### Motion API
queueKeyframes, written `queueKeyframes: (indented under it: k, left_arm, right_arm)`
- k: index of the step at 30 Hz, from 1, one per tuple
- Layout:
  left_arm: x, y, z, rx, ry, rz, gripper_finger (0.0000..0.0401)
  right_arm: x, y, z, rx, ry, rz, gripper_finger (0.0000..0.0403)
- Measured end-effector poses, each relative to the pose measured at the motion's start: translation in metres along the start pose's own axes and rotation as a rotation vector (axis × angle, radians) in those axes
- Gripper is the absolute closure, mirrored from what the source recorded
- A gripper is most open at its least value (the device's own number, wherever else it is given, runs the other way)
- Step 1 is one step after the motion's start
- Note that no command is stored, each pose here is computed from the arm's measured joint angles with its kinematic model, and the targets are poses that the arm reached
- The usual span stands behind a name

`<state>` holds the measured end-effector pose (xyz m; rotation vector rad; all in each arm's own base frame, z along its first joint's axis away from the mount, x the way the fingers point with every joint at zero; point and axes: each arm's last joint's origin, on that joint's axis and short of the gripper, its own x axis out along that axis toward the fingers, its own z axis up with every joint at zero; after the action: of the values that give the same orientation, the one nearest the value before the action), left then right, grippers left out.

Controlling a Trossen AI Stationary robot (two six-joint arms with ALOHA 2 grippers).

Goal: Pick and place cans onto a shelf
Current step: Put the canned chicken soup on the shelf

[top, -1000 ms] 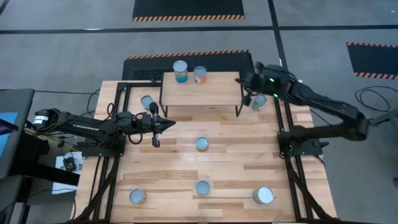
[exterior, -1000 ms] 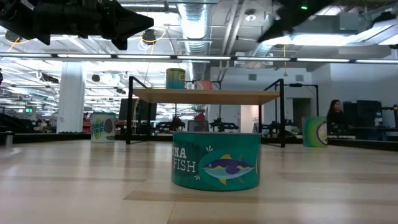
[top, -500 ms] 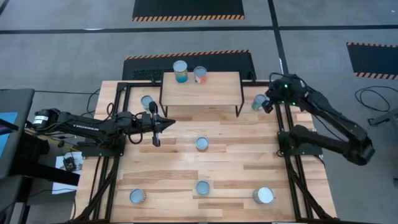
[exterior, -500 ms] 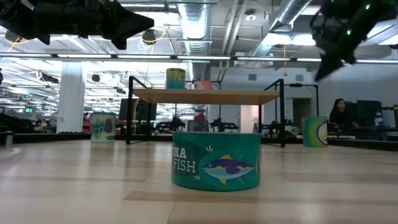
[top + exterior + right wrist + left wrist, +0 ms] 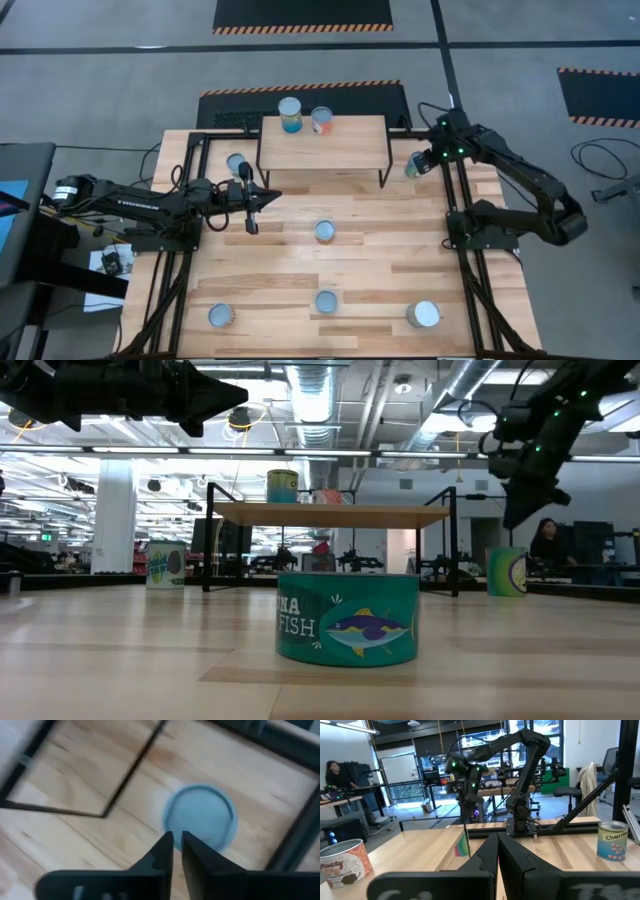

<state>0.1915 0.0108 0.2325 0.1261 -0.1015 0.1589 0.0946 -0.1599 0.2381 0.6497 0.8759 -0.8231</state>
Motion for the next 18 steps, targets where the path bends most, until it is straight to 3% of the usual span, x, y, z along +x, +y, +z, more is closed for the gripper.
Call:
queueKeyframes:
  k: [10,18]
  left_arm:
    - [0.0,0.0,0.0,0.001,0.0,0.0,0.0399]
    - [0.0,0.0,0.0,0.001,0.001,0.0,0.0399]
  right_arm:
    - [0.022,0.018,0.003,-0.175,0.081,-0.026,0.0245]
    - [0.038,0.027,0.006,-0.254,0.106,-0.133,0.0233]
